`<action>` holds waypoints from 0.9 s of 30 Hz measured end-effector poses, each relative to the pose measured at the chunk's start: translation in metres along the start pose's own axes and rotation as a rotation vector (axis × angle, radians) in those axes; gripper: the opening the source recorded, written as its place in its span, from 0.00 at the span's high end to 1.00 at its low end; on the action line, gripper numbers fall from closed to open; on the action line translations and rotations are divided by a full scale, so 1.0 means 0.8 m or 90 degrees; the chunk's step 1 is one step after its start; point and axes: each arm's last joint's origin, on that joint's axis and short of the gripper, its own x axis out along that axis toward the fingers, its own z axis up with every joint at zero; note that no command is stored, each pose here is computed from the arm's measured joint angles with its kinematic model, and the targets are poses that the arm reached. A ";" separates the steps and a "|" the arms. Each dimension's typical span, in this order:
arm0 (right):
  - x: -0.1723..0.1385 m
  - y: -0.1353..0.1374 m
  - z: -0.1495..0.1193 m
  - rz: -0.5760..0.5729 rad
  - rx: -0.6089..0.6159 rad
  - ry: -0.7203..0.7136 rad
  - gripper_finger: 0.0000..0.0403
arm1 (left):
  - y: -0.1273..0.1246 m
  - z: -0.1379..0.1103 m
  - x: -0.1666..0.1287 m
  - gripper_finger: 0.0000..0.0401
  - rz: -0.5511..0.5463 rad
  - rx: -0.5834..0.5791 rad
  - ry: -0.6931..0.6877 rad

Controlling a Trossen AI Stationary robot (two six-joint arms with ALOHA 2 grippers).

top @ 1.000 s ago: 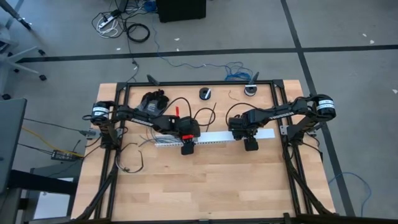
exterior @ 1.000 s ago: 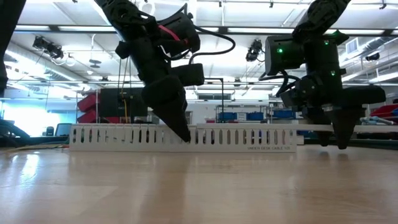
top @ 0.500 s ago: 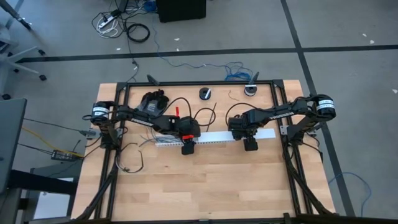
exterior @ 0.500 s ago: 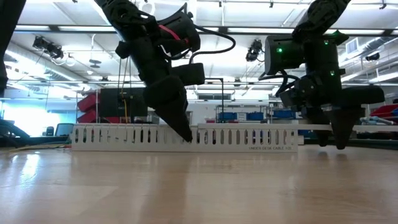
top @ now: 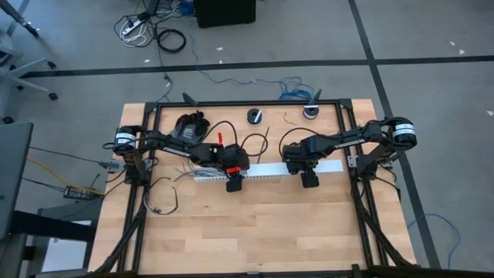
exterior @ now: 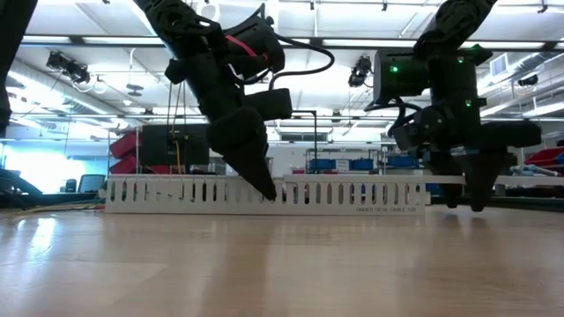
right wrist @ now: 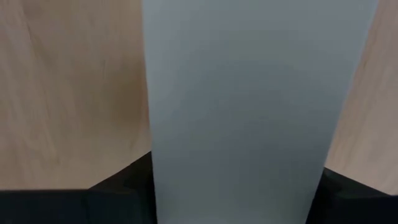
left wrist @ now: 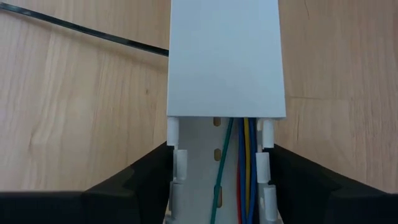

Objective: Ziptie cables
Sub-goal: Close the white cable duct

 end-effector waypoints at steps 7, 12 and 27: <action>0.000 0.000 0.001 0.000 -0.001 -0.003 0.43 | 0.000 0.000 0.000 0.44 0.001 0.006 -0.001; 0.000 0.000 0.001 0.000 -0.003 -0.005 0.43 | 0.000 0.001 0.000 0.44 0.002 0.010 -0.003; 0.000 0.000 0.001 0.000 -0.002 -0.007 0.43 | -0.001 0.004 0.000 0.37 -0.018 0.009 -0.021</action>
